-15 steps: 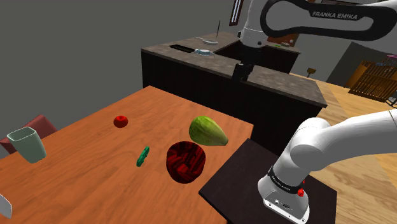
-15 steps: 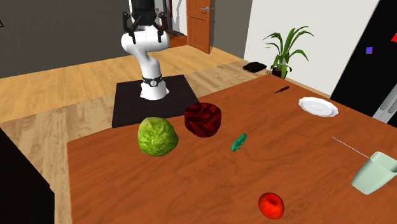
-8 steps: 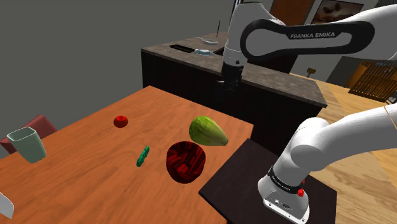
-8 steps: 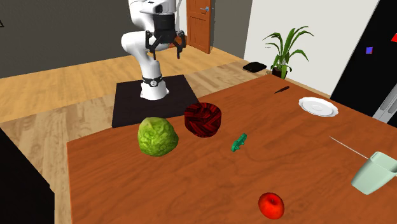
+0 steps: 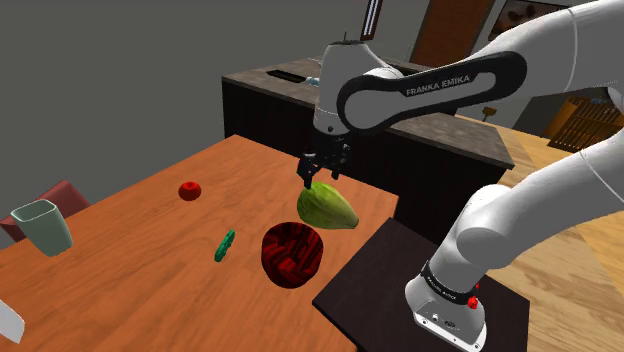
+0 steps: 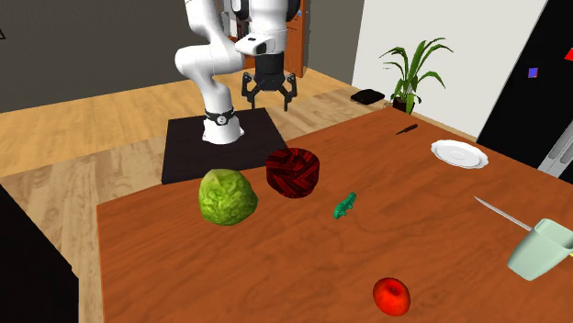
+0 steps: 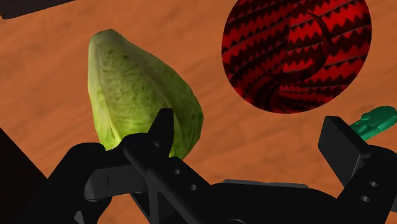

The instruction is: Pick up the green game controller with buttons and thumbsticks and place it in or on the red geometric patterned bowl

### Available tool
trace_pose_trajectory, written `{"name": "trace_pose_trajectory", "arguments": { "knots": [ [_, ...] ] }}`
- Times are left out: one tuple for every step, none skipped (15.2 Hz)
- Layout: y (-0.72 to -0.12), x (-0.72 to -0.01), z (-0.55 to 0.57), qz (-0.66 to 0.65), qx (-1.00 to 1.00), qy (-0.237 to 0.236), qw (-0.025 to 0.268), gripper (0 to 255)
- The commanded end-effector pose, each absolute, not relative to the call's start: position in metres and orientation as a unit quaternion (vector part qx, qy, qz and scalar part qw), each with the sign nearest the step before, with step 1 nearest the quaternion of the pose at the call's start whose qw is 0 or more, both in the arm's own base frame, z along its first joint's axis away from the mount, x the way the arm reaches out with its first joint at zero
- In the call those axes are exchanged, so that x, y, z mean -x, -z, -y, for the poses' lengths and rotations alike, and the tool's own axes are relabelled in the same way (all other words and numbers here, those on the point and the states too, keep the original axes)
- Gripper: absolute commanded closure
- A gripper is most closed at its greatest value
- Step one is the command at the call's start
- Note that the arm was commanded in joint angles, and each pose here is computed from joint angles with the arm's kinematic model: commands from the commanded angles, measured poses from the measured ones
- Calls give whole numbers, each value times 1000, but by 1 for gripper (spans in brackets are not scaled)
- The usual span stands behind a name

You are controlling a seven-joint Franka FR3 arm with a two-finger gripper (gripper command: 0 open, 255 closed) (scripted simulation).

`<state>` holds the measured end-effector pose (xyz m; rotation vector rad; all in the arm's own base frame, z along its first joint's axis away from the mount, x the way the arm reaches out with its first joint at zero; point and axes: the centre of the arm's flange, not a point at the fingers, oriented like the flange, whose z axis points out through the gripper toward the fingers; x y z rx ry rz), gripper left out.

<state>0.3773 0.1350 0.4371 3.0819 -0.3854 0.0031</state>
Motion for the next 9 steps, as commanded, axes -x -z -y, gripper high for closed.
{"name": "trace_pose_trajectory", "arguments": {
  "knots": [
    [-421,-387,-150,147,-989,-1,16,0],
    [-412,-393,-158,158,-987,-1,16,0],
    [-403,-398,-166,168,-986,-1,15,0],
    [-394,-404,-174,179,-984,-1,15,0],
    [-385,-410,-182,190,-982,0,15,0],
    [-376,-416,-189,200,-980,0,14,0],
    [-368,-423,-197,211,-977,0,14,0],
    [-359,-429,-204,221,-975,0,13,0],
    [-350,-436,-211,232,-973,1,13,0]
  ]
}}
